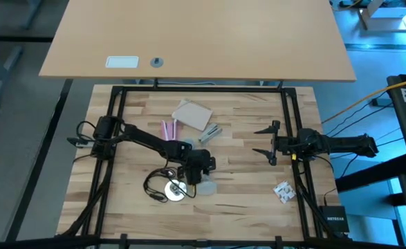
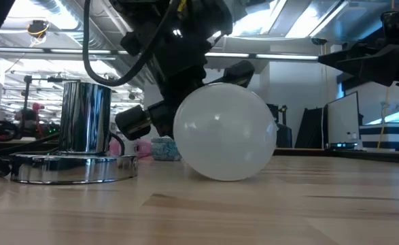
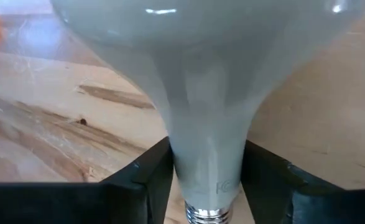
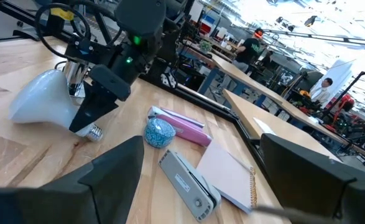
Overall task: Screw lightbulb
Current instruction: Insert the lightbulb into the lamp
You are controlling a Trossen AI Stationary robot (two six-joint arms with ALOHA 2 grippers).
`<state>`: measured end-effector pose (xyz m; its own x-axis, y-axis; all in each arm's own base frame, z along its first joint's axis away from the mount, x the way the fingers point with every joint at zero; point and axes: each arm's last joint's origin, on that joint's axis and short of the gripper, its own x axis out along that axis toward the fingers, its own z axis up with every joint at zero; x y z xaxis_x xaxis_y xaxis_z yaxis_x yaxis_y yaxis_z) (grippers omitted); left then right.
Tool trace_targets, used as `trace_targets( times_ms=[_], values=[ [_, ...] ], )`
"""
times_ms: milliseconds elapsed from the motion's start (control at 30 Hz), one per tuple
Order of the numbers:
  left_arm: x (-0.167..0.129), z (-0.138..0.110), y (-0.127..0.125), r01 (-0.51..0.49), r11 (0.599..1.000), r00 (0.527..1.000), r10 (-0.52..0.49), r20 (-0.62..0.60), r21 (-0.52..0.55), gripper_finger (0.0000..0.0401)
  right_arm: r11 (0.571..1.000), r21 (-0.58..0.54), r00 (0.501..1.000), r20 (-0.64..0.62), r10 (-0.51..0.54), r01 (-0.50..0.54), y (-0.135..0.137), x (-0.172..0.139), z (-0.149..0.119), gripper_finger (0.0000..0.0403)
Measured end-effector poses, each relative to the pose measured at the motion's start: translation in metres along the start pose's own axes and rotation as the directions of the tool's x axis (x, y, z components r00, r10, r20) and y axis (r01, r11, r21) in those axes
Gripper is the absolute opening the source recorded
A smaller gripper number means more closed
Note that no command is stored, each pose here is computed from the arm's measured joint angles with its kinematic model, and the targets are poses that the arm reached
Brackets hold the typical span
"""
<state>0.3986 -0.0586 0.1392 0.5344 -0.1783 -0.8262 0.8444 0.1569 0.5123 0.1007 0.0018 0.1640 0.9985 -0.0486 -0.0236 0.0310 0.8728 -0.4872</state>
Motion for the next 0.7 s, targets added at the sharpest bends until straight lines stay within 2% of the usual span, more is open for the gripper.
trace_targets(
  times_ms=[233, 367, 700],
  values=[
    [0.0, -0.001, 0.001, -0.024, 0.999, 0.999, 0.023, -0.038, -0.032, 0.0149, 1.0, 0.0, 1.0, 0.0, 0.0, 0.0, 0.0, 0.0, 0.0, 0.0328],
    [0.0, -0.002, 0.005, -0.074, 0.996, 0.995, 0.07, -0.076, -0.045, 0.0154, 1.0, 0.0, 1.0, 0.0, 0.0, 0.0, 0.0, 0.0, 0.0, 0.0328],
    [-0.002, 0.0, 0.014, -0.171, 0.984, 0.983, 0.167, -0.076, -0.05, 0.0152, 1.0, 0.0, 1.0, 0.0, 0.0, 0.0, 0.0, 0.0, 0.0, 0.0328]
  ],
)
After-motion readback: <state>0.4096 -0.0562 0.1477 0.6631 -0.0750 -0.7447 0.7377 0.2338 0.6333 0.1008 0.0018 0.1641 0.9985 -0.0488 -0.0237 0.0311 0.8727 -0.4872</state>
